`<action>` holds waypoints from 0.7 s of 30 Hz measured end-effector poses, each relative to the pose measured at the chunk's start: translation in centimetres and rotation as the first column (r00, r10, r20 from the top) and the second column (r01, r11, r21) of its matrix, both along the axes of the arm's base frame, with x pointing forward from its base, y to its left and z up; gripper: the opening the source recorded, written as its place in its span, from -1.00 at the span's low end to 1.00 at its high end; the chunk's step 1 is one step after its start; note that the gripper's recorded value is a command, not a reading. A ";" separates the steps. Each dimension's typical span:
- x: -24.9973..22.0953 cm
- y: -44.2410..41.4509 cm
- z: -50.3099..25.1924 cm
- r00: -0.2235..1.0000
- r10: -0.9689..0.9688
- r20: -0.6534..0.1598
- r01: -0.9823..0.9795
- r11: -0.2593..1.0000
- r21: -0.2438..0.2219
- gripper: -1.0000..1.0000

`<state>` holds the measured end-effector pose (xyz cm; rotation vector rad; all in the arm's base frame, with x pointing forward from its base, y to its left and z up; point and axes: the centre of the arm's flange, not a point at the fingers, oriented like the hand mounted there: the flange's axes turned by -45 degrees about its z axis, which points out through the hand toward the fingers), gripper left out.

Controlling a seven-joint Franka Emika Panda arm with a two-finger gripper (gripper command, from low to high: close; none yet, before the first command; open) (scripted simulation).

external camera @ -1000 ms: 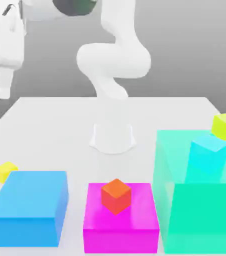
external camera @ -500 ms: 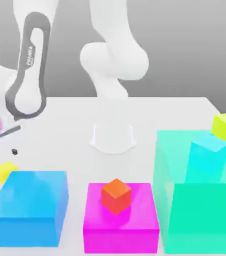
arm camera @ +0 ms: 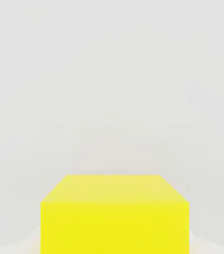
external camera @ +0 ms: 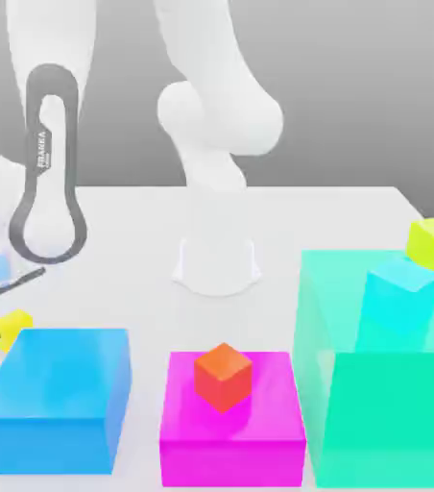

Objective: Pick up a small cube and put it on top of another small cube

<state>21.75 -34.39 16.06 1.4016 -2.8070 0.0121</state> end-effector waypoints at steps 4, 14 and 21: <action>0.0 0.3 3.0 1.000 0.001 0.001 -0.001 1.000 0.006 -1.00; 16.4 8.2 11.0 0.760 0.649 0.045 -0.645 0.761 -0.072 -1.00; 20.9 24.2 14.9 0.225 0.974 0.031 -0.974 0.225 -0.030 -1.00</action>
